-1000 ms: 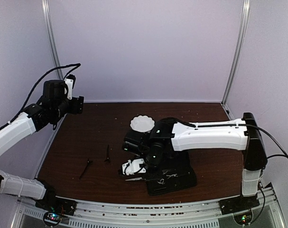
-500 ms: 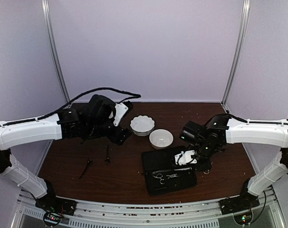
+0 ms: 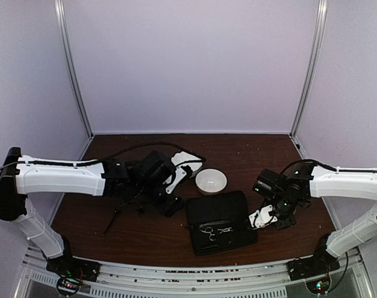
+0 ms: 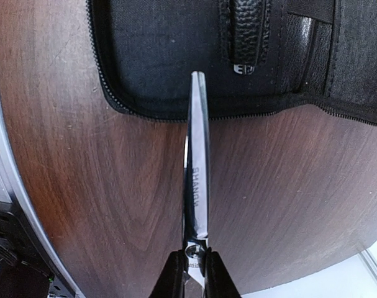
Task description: Sort the hair-cutting tools
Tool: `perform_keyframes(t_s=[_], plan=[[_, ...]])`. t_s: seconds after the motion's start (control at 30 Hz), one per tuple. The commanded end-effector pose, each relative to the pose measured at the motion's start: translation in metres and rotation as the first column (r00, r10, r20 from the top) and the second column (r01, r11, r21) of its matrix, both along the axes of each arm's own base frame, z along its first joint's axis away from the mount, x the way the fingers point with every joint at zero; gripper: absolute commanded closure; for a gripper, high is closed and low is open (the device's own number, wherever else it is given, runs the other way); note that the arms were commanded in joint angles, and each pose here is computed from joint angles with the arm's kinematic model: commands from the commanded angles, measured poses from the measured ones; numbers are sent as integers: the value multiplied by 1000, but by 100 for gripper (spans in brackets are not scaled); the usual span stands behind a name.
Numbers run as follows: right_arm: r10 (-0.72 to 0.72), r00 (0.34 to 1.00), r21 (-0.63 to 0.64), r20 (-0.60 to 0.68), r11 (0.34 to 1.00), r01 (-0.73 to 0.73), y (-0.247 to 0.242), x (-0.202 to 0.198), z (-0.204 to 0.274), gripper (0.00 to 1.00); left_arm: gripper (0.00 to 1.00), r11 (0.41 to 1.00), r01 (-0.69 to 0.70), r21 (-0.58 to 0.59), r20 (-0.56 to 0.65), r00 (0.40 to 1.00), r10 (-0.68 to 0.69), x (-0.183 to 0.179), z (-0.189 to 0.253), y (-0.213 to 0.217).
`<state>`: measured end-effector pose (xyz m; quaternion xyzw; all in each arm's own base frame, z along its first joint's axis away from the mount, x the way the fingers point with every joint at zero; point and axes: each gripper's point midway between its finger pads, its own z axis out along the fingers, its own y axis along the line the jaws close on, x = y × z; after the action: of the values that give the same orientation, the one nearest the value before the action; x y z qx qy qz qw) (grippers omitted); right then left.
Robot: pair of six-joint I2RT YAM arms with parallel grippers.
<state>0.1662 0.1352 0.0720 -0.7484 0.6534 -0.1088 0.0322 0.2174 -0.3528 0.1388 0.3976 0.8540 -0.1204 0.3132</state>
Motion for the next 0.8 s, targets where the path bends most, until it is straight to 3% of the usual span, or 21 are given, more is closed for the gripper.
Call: perform_keyframes(t_s=[0.0, 0.77], plan=[[28, 1000, 4, 11, 1000, -28, 6, 7, 0, 100, 35, 1000, -7, -18, -83, 997, 6, -12, -23, -5], [38, 990, 19, -138, 999, -36, 44, -2, -26, 98, 37, 999, -19, 29, -241, 970, 26, -46, -67, 1]])
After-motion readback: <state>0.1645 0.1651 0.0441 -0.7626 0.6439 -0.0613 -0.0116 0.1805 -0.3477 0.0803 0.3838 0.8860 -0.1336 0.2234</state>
